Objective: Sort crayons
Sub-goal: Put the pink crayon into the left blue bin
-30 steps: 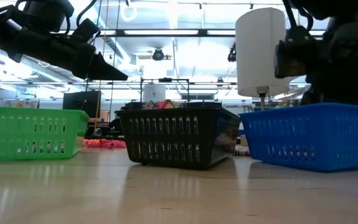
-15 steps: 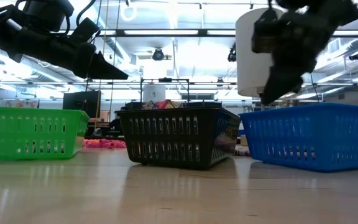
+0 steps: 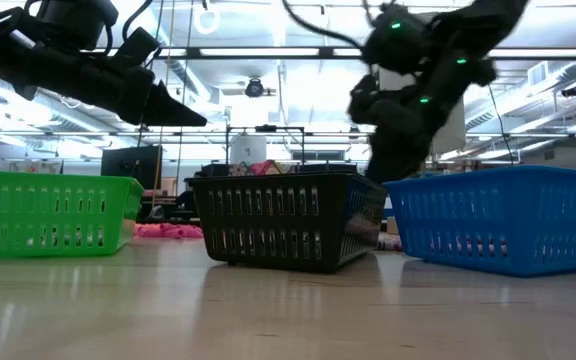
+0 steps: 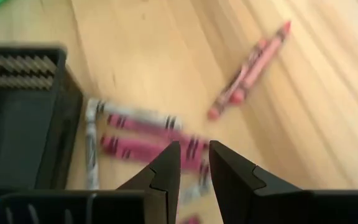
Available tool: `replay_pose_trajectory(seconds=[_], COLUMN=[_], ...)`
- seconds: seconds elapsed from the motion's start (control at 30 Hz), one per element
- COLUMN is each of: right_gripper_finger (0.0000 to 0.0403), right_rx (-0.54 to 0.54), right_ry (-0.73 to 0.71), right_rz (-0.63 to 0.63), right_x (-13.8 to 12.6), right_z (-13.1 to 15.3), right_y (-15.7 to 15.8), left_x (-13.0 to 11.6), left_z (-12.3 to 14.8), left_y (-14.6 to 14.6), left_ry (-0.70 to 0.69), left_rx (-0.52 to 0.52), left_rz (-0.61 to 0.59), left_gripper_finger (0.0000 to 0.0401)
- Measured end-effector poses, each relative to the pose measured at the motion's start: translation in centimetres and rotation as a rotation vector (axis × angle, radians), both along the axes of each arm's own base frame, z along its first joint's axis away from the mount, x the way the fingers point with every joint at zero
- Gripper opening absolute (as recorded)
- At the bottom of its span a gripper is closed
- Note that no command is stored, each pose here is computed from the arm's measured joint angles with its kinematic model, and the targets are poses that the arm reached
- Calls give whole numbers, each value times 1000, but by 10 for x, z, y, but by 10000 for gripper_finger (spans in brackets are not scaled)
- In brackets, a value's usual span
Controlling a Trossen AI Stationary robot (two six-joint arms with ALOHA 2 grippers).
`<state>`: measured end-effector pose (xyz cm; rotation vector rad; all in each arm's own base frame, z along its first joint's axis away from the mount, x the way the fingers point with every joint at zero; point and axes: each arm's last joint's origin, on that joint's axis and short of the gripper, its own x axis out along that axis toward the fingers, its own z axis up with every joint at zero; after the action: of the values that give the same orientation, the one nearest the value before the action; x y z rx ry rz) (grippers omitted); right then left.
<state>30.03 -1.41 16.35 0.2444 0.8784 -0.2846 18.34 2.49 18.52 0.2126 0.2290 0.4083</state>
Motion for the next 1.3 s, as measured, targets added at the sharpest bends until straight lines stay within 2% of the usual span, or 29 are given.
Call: replay_pose_trajectory(seconds=[0.23,0.53,0.8,1.3], right_gripper_finger=[93,93,93,93], right_rx=[-8,-59,-108,-48], right_ry=[99,147,174,175], right_rz=[17,65,49,50], right_x=[28,60,65,64], right_z=[-7,-19,-27,-34], right_y=[-12,-24,-37,-49], left_x=[0,0,0,0], left_z=[0,0,0,0], left_y=[0,0,0,0], left_ry=[0,0,0,0], left_rx=[0,-1,-1,-1], left_rz=[0,0,-1,0], left_gripper_finger=[187,187,187,187])
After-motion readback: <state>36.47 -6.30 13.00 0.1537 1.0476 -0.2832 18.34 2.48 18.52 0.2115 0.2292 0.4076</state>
